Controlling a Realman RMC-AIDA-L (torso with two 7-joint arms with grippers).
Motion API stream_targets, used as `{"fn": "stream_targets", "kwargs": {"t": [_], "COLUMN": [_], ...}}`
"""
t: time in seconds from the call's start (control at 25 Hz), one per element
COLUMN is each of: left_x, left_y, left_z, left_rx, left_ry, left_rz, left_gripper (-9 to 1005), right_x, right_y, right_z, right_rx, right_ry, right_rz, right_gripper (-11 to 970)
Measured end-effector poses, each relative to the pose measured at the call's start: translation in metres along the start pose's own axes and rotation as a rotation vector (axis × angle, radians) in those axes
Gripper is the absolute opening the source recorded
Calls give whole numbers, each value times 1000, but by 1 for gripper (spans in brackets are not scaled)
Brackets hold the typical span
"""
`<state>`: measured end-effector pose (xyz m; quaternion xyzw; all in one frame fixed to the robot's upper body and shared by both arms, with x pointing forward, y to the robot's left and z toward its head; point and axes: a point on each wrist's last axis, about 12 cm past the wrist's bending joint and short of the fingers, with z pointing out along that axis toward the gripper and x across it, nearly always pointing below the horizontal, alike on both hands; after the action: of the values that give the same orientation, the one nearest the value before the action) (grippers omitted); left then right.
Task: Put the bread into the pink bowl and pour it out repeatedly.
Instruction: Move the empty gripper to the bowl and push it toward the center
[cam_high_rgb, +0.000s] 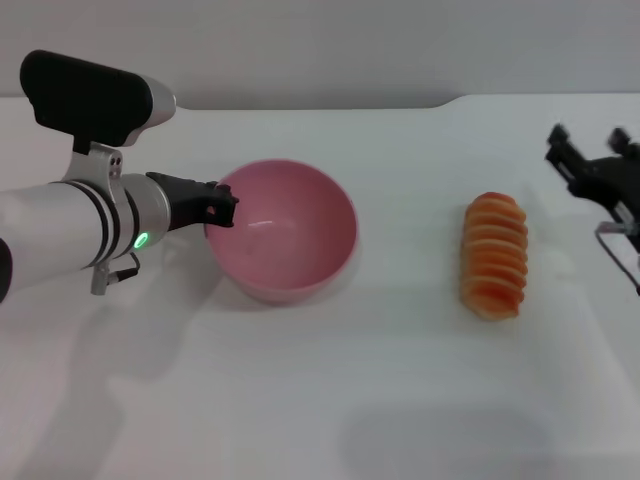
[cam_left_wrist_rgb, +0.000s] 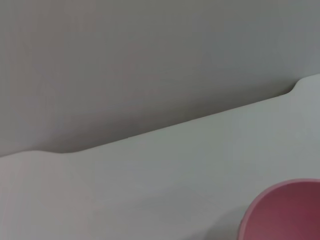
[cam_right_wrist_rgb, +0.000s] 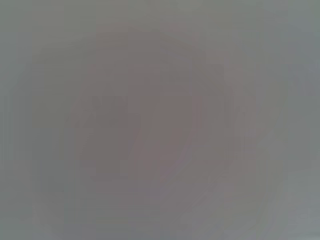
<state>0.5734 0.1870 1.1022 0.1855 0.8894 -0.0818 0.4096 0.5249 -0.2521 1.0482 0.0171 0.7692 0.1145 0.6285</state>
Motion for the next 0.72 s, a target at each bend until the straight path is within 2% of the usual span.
{"fn": "stream_targets", "kwargs": {"t": [0.4, 0.56, 0.72], "left_x": [-5, -7, -9], "left_y": [-3, -4, -5], "left_z": [1, 2, 2], "left_rx": [8, 11, 12], "left_ry": [-1, -4, -6], "left_rz": [15, 19, 23], "left_gripper": [47, 48, 48], "right_x": [-85, -90, -74], "right_y": [25, 30, 32], "right_z": [10, 16, 19], "right_rx": [-47, -59, -59], "right_ry": [390, 489, 544], "right_rz": [-134, -144, -130], "right_gripper": [790, 789, 789]}}
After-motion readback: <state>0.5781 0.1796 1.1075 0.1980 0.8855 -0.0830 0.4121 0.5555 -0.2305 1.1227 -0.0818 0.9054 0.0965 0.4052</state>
